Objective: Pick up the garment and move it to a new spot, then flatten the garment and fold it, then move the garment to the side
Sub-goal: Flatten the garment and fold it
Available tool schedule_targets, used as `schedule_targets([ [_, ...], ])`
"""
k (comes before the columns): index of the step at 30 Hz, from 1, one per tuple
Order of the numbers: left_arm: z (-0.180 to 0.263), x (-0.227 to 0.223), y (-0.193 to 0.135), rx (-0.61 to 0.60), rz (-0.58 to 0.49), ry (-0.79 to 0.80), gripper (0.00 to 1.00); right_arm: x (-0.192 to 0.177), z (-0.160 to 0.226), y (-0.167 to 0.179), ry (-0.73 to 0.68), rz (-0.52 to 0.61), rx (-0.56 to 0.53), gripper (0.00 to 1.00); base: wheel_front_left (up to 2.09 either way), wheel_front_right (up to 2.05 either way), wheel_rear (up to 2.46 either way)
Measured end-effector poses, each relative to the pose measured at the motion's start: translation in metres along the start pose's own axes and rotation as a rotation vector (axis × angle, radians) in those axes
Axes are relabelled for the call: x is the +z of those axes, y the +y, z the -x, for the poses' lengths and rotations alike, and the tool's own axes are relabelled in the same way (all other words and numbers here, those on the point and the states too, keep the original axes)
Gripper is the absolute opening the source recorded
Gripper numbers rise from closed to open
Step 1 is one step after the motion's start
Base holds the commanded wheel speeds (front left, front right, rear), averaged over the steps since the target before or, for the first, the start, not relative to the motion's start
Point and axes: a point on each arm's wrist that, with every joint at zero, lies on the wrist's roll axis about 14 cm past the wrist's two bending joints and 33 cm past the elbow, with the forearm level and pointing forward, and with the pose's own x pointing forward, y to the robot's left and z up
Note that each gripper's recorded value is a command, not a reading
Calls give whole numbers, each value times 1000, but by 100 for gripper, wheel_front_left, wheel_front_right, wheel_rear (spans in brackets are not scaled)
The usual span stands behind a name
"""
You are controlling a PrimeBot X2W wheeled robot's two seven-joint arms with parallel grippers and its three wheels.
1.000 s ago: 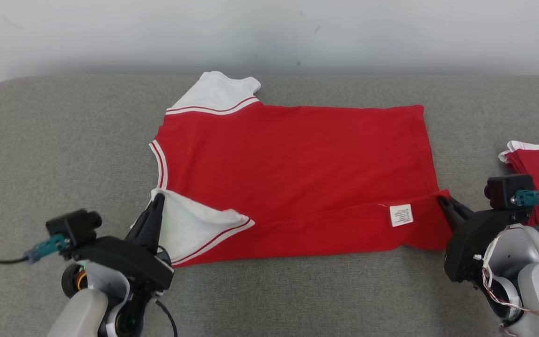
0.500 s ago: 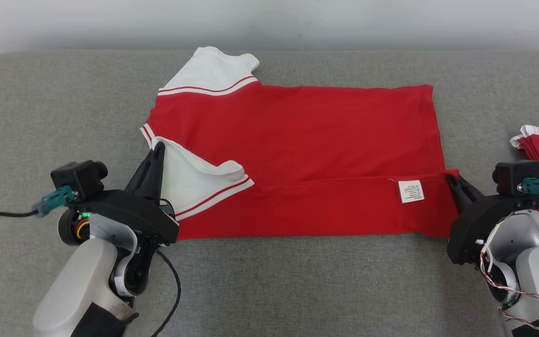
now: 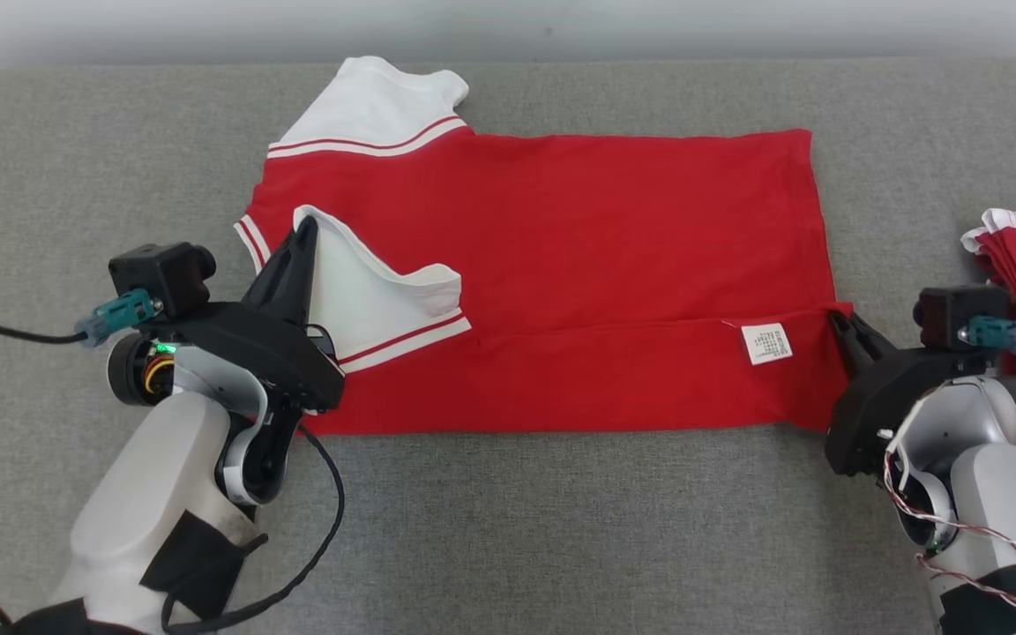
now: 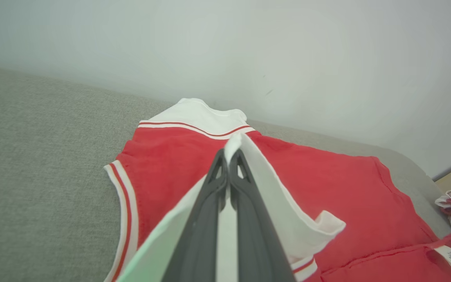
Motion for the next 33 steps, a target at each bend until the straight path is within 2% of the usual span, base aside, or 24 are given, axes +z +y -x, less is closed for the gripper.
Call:
schedule_targets([
  [14,-13,-3,1,0,-50,10,0,-14,-3,-14,27,-2,-57,0,0,0,0],
  [15,-13,-2,1,0,-54,8,0,-12,-3,-14,12,-6,-57,6,0,0,0],
  [16,-13,-2,2,-1,-67,3,90,-11,-4,-11,7,-14,-51,100,0,0,0],
  [17,-14,0,2,-1,-80,-2,100,-10,-4,-8,-2,-3,-42,100,0,0,0],
  [26,4,-4,24,54,-198,8,100,19,2,-2,-116,-13,-29,100,0,0,0],
  [33,52,-40,53,130,-245,129,100,1,28,-17,-29,-62,-72,100,0,0,0],
])
